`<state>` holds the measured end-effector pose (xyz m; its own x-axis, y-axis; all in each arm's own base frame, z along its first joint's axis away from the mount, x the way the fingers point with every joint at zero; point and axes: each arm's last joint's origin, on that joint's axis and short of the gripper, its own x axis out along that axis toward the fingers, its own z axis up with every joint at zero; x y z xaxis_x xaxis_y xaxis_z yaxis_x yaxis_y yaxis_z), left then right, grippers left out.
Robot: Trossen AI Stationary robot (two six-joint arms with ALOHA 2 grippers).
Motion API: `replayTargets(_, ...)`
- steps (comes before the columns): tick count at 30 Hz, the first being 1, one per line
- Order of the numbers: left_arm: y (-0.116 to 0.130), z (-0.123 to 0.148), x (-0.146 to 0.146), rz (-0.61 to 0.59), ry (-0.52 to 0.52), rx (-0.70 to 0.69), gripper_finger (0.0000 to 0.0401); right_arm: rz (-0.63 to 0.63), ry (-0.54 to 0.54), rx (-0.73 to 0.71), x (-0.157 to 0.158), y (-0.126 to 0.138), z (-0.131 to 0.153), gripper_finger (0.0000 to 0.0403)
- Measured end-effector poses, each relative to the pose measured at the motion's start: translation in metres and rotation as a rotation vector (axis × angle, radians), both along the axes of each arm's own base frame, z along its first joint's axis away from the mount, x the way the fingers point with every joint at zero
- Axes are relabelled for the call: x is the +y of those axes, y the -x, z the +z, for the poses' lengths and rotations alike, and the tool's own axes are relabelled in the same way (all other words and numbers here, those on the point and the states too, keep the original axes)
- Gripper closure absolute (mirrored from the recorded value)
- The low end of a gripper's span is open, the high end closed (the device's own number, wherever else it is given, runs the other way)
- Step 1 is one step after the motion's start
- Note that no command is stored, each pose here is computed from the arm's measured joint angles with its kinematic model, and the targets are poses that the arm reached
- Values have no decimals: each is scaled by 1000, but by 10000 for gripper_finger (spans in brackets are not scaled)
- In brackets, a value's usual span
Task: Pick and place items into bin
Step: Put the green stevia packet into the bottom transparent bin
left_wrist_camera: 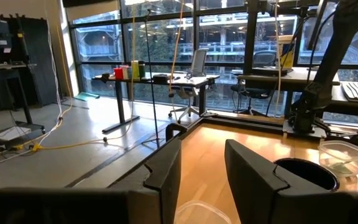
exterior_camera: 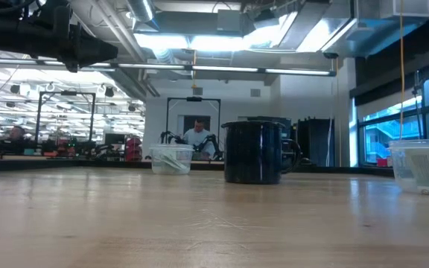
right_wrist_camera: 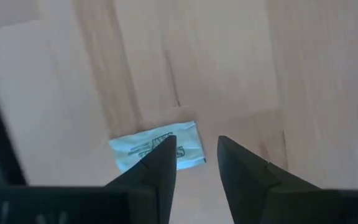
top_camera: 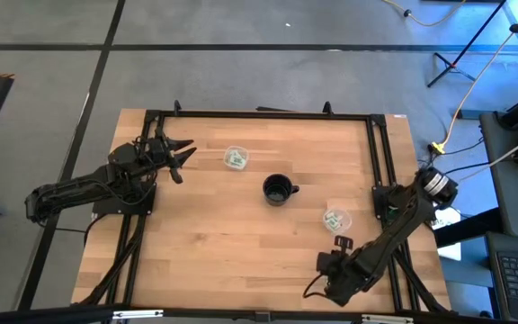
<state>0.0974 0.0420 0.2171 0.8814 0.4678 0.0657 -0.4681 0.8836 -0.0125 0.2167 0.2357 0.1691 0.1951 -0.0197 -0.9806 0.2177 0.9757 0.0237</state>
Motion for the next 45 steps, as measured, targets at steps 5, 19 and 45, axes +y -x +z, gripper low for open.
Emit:
replayTargets(5,0,0,0,0,0,0,281,-14,21,16,3,-2,-12,282)
replayTargets(19,0,0,0,0,0,0,284,-3,25,58,8,-6,-32,283)
replayTargets(45,0,0,0,0,0,0,283,-18,39,95,5,-3,-38,399)
